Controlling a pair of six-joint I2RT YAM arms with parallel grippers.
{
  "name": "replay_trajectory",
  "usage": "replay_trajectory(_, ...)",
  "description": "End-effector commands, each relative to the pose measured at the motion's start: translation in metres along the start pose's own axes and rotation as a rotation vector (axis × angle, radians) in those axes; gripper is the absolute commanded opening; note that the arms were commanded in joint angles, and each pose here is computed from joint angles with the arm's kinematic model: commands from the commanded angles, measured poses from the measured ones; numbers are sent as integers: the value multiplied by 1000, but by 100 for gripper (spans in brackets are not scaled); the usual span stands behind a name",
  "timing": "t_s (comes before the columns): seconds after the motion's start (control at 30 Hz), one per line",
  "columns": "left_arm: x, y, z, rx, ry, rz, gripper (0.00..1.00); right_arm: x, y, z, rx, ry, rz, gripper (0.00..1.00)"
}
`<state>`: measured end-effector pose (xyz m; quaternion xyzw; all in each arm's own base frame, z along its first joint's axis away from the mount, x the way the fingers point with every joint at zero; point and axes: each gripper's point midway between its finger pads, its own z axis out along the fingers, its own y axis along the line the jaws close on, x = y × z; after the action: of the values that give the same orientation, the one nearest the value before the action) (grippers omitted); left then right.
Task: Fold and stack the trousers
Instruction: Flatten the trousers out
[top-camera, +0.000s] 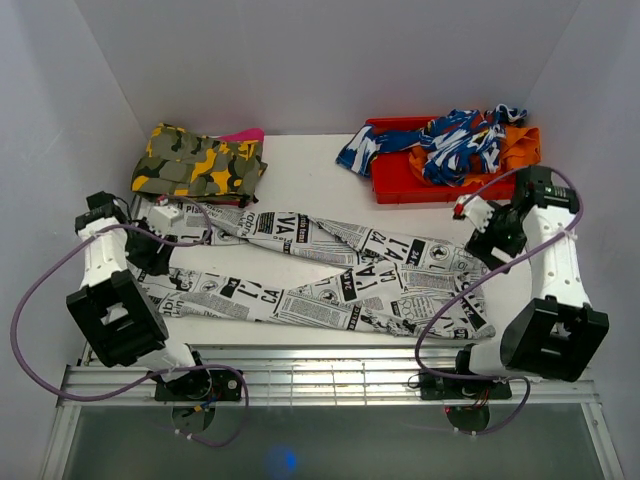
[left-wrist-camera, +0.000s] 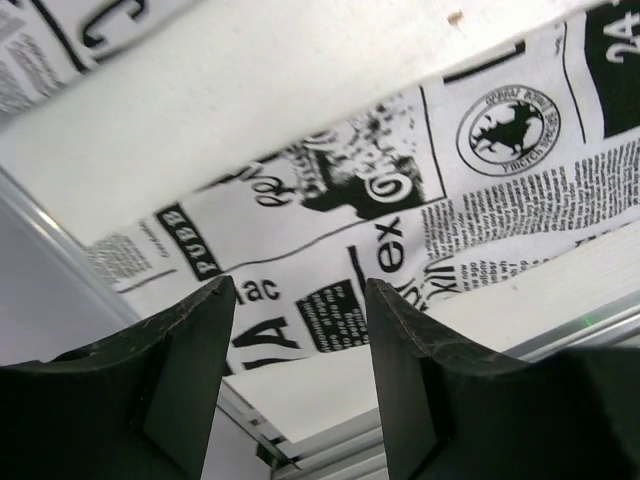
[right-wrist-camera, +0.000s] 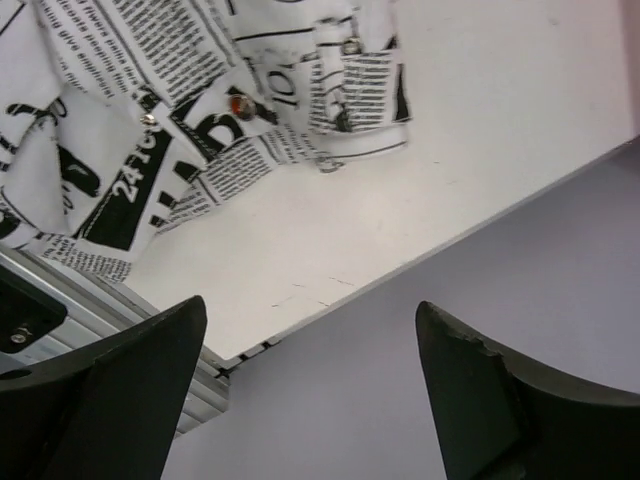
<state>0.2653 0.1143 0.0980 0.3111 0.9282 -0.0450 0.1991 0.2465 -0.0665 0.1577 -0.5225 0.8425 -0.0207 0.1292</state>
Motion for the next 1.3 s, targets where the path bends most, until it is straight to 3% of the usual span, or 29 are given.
replay_trajectory(0.0, -23, 6, -15, 1, -78, 7, 65, -11, -15, -2, -91, -9, -180, 89)
replay_trajectory(0.17, -18, 54, 21, -5, 7, -68, 63, -30, -30, 23, -128, 15, -78, 82)
replay_trajectory(0.47, -3, 122, 61, -79, 180, 62, 61, -70, -3, 83, -218, 114, -79, 79)
replay_trajectory(0.6, 20, 116, 70, -33, 267, 167, 58, -57, 0, 107, -234, 190, -73, 77)
replay_trajectory(0.83, 62, 72, 75, 111, 389, 254, 53, -27, 6, 122, -236, 297, -91, 77)
replay_trajectory(0.97, 68, 78, 80, 73, 412, 261, 34, -22, 3, 123, -232, 305, -80, 76)
replay_trajectory(1.0, 66, 78, 80, 81, 407, 257, 33, -20, 2, 123, -231, 310, -81, 76)
replay_trajectory(1.07, 61, 79, 74, 101, 404, 263, 34, -17, -1, 122, -222, 316, -81, 76)
replay_trajectory(1.27, 17, 100, 54, 68, 267, 300, 47, -15, -5, 117, -204, 309, -83, 75)
